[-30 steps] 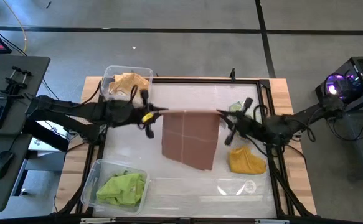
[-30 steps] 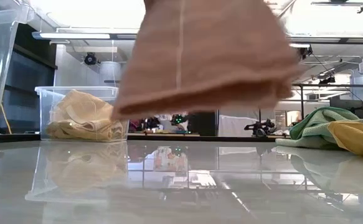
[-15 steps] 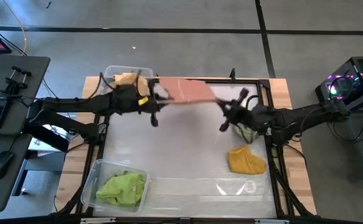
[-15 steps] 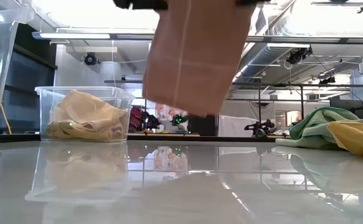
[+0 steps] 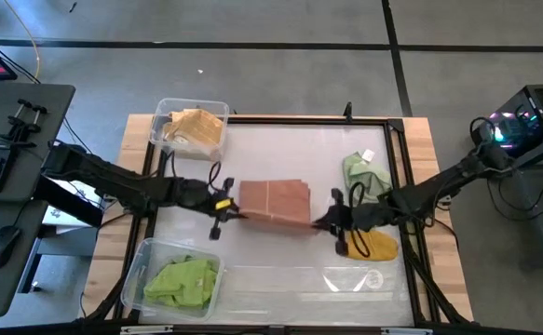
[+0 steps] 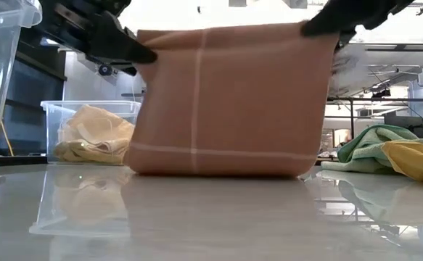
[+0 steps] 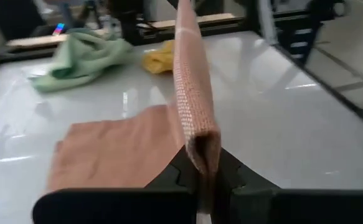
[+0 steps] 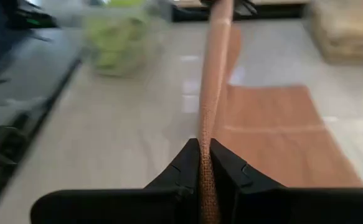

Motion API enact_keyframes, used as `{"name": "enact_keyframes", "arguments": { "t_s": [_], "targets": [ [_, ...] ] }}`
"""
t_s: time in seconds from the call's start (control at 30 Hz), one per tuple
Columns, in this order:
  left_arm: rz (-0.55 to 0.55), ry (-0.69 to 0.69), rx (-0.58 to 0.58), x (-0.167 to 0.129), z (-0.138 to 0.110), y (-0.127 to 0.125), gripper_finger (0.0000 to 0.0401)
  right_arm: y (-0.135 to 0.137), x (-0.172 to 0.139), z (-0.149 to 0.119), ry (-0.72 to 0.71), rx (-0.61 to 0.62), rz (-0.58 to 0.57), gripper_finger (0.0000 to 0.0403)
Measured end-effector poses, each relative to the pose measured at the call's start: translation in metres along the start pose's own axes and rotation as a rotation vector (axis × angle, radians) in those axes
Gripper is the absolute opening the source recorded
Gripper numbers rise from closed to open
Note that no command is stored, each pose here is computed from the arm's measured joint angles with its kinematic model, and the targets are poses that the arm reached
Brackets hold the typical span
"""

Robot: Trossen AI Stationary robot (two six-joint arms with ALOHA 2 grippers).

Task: Sort towels by color in basket
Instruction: Fold the brown towel

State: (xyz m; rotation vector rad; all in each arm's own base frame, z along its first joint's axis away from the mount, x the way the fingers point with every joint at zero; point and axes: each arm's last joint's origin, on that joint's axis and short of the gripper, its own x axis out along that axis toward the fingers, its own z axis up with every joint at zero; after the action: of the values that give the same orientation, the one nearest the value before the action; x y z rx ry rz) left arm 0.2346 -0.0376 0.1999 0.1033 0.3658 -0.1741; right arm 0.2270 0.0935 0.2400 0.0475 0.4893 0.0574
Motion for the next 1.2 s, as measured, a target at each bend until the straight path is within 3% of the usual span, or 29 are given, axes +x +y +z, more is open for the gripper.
{"name": "enact_keyframes", "arguments": {
  "t_s": [0.1, 0.3, 0.47, 0.7, 0.93, 1.07, 1.2],
  "targets": [
    [0.043, 0.009, -0.042, 0.0, -0.001, -0.007, 0.0, 0.004, 0.0, 0.005, -0.055, -0.036, 0.009, 0.0014],
    [0.259, 0.077, -0.096, -0.002, -0.008, -0.003, 0.0, -0.029, 0.005, 0.017, -0.127, -0.017, -0.26, 0.0014],
    [0.396, 0.184, -0.09, -0.006, -0.017, 0.001, 0.0, -0.064, 0.017, 0.017, -0.095, 0.028, -0.382, 0.0014],
    [0.429, 0.251, -0.111, -0.008, -0.026, 0.005, 0.0019, -0.1, 0.048, -0.001, 0.034, 0.065, -0.452, 0.0014],
    [0.555, 0.365, -0.175, -0.013, -0.039, 0.015, 0.0068, -0.116, 0.073, -0.025, 0.152, 0.072, -0.51, 0.0014],
    [0.556, 0.352, -0.177, -0.013, -0.038, 0.016, 0.0091, -0.122, 0.083, -0.036, 0.204, 0.062, -0.523, 0.0021],
    [0.498, 0.342, -0.144, -0.011, -0.036, 0.012, 0.0099, -0.122, 0.088, -0.039, 0.218, 0.016, -0.514, 0.0056]
  ]
}}
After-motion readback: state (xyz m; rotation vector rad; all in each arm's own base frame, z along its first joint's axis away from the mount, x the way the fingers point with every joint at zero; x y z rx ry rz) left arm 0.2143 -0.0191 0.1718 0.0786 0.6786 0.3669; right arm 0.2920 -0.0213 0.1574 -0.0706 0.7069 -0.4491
